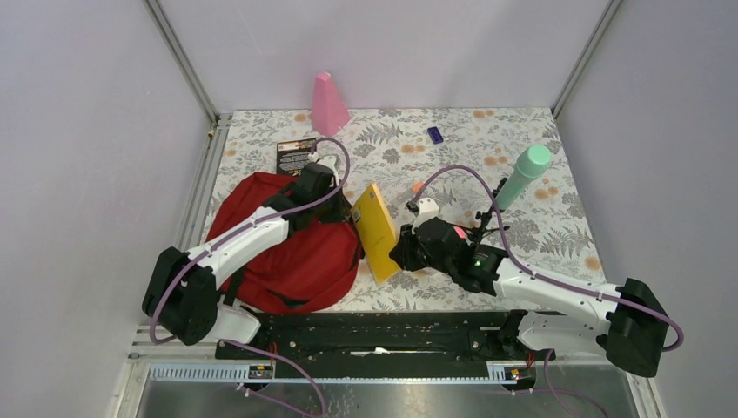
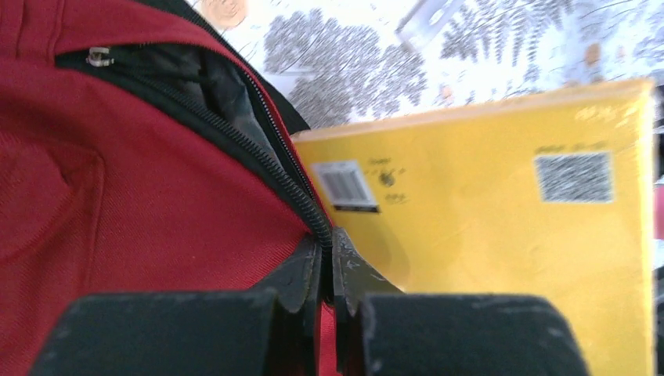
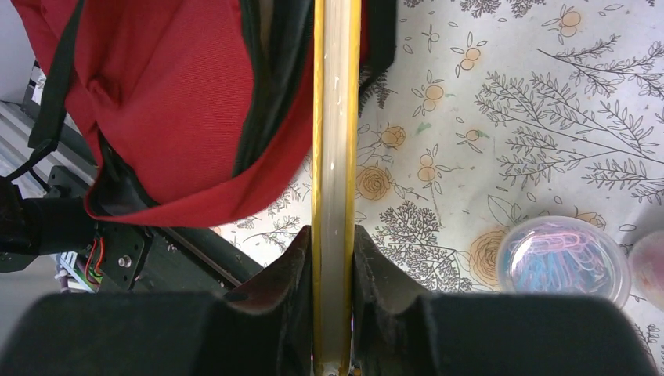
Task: Pack the student bag
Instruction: Place the book in the student bag.
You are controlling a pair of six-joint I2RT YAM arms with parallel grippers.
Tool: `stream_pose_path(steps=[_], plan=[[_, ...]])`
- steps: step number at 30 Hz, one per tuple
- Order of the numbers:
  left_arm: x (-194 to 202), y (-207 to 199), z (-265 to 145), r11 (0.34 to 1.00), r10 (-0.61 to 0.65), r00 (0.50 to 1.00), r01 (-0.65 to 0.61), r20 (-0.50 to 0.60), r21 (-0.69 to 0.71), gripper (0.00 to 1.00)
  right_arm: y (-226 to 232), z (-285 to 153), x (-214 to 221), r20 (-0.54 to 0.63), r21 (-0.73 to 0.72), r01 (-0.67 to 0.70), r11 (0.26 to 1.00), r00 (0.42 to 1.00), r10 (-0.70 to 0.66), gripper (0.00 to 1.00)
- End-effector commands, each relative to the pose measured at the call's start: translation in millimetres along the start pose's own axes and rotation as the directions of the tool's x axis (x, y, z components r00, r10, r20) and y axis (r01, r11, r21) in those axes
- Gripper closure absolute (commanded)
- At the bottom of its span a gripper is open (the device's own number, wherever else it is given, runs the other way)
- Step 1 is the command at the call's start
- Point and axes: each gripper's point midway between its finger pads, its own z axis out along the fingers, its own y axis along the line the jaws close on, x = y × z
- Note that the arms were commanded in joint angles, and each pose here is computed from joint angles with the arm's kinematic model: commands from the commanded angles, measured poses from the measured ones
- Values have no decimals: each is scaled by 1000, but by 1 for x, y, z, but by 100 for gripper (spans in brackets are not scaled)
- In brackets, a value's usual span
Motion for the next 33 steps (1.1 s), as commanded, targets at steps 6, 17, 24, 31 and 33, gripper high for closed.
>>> stream_pose_path(steps=[6,17,24,31,33], plan=[[-60,-35,-25,991,90,979,-107,181,85,70,14,-15,-47,181,-50,-61,997,981,69,100],[-13,-52,-47,968,77,979,-119,191,221,22,26,-38,-68,242,-112,-77,991,965,102,100],[23,-48,-45,964,53,988,-89,148,250,22,30,-36,-70,235,-119,-81,990,966,107,100],[35,-48,-44,963,55,989,-89,141,253,28,33,-33,-70,227,-124,-87,988,967,114,100],[39,-50,-41,961,55,990,-88,133,263,28,34,-33,-70,227,-127,-88,988,967,116,100]])
